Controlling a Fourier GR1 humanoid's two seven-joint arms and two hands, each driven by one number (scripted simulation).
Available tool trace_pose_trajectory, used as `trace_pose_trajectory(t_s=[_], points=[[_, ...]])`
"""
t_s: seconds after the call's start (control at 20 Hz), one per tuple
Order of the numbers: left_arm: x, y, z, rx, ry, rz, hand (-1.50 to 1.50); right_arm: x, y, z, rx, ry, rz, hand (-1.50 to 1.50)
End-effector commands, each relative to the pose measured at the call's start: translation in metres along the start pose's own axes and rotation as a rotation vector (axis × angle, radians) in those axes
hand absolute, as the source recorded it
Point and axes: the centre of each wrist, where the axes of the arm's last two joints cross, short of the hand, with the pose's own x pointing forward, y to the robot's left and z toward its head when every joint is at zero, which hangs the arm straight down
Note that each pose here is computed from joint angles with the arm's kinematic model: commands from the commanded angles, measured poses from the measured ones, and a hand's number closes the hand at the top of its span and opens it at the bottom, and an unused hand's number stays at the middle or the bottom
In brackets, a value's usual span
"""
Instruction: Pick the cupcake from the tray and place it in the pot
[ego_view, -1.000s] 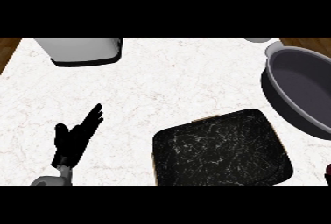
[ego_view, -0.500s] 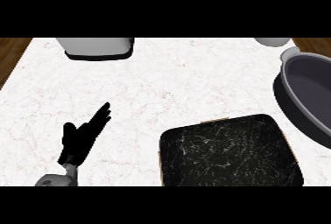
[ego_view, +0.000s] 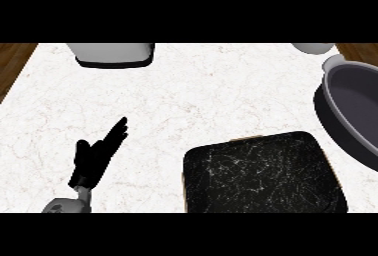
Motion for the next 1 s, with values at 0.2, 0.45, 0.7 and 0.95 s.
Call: trace_pose_trajectory(t_s=[0.2,0.45,0.7,0.95], points=[[0.005,-0.005,-0.011,-0.015,0.000,-0.012,0.00,0.096,0.003,-0.065,0.015,-0.015,0.123,1.50],[0.005,-0.010,-0.010,-0.007,0.000,-0.013,0.00,0.147,0.033,-0.087,0.091,0.030,0.208,1.50],[0.016,0.007,0.005,-0.045,-0.015,-0.012,0.00,0.159,0.051,-0.122,0.144,0.082,0.346,1.50],[0.005,-0.001,-0.011,-0.028,-0.016,-0.003,0.00,0.174,0.098,-0.146,0.218,0.055,0.420,1.50]])
